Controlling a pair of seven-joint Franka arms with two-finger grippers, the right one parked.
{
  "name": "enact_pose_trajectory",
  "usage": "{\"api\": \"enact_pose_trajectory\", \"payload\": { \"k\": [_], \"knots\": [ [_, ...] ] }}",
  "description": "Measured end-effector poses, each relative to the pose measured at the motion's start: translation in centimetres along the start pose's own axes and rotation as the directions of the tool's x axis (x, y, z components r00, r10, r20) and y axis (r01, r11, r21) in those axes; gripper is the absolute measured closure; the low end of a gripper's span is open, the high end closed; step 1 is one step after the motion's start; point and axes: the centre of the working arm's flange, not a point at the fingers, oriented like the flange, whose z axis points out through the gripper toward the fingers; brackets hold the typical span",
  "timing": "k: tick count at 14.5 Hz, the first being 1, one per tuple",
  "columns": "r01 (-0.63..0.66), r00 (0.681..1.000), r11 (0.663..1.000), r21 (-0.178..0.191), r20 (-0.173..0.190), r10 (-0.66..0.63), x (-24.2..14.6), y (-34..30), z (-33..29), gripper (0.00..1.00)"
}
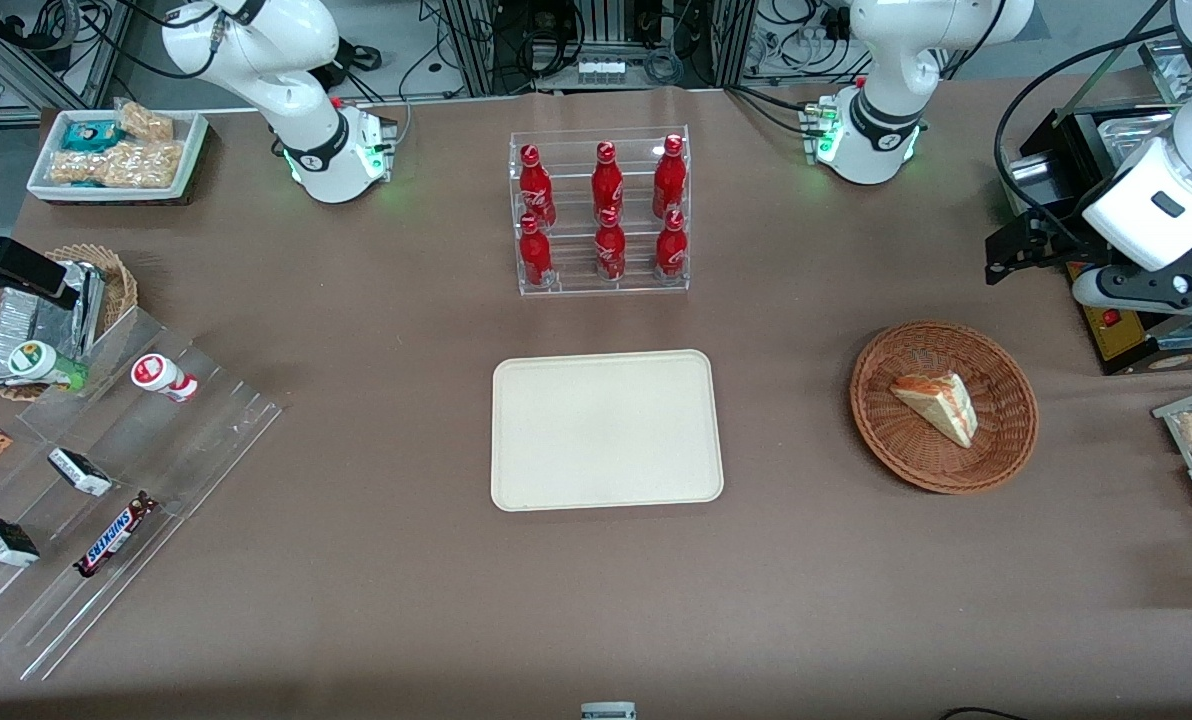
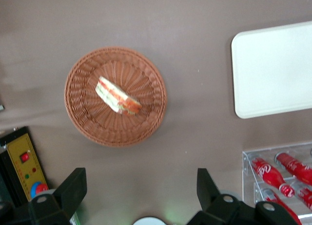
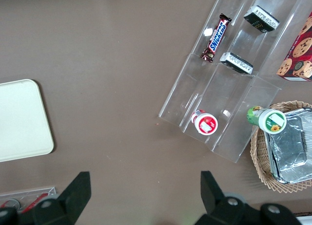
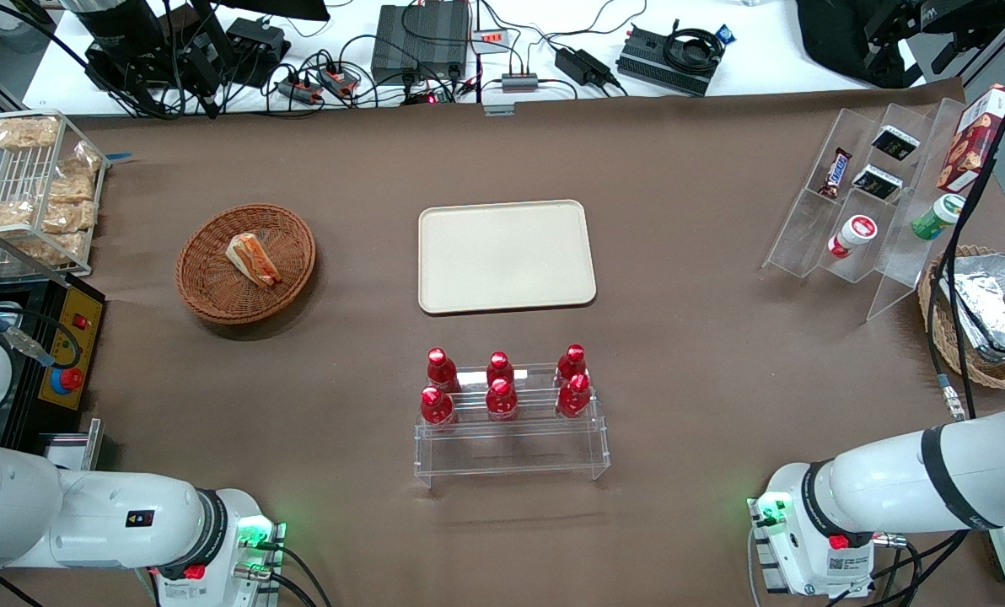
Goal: Place sandwich from basket to tray
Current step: 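Move the left gripper over the wicker basket above the sandwich, then lower the open left gripper and close it on the wrapped sandwich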
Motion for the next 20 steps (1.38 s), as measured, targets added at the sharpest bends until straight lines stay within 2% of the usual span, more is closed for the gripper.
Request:
{"api": "enact_pose_trajectory", "payload": {
  "k": [4,5,8,11,14,15,16,17,20],
  "knots": [
    [0.009,0.997,1.000,0.001,0.077,-0.009,0.5,-0.5,3.4,0.00],
    [0.013,0.996,1.000,0.003,0.084,-0.013,1.3,-0.8,5.4,0.00],
    [0.038,0.996,0.999,0.025,0.079,-0.040,3.2,-2.5,12.8,0.00],
    [0.120,0.989,0.993,0.021,0.088,-0.121,2.9,-7.3,19.5,0.00],
    [0.240,0.968,0.971,0.019,0.074,-0.241,2.3,-10.8,23.9,0.00],
    [0.328,0.941,0.944,0.026,0.078,-0.329,2.3,-11.0,25.1,0.00],
    [0.432,0.898,0.901,0.035,0.078,-0.434,2.7,-10.8,26.1,0.00],
    [0.537,0.840,0.843,0.041,0.066,-0.538,3.2,-10.5,27.1,0.00],
    [0.801,0.596,0.597,0.049,0.028,-0.803,4.6,-9.6,29.9,0.00]
  ]
}}
